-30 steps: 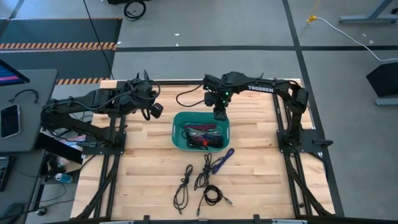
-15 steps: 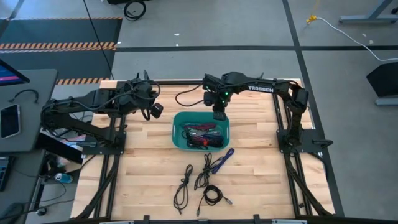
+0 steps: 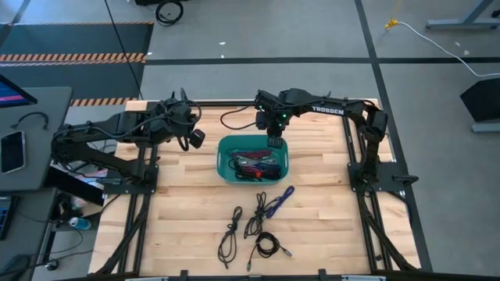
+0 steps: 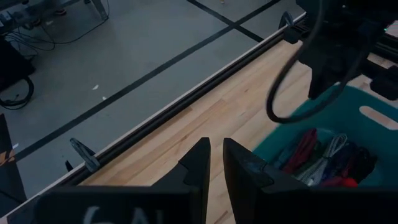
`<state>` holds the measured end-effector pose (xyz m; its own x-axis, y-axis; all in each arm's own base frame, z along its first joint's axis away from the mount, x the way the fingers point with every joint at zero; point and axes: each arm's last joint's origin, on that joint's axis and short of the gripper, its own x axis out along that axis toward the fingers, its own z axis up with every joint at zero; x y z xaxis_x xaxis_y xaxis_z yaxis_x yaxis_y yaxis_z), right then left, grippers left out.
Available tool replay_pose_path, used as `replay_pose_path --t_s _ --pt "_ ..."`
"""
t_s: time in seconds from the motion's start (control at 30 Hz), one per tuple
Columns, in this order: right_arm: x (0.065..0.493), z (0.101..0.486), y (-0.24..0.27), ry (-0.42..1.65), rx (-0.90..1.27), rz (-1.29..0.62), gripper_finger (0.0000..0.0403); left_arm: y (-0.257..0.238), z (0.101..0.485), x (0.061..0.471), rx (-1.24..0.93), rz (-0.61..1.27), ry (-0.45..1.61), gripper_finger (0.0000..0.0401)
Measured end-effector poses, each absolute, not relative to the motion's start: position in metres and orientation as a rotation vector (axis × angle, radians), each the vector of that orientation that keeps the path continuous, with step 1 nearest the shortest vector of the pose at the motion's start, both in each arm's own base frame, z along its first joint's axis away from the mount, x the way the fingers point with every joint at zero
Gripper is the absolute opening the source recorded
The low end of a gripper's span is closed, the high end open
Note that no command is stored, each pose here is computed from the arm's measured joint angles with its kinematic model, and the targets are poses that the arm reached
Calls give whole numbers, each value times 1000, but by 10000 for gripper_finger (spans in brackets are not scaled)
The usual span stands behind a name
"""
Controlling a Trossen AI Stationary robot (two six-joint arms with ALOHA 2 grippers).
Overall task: Pick and place USB-C Cables
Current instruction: Put the gray charger cable into the light blue bin
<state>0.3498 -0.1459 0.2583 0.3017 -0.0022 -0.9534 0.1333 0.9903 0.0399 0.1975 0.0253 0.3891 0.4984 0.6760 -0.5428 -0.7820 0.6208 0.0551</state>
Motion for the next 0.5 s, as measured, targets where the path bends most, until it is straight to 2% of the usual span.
replay_pose_path --t_s 0.5 --pt "341 259 -168 1262 65 -107 2 25 389 197 -208 890 561 50"
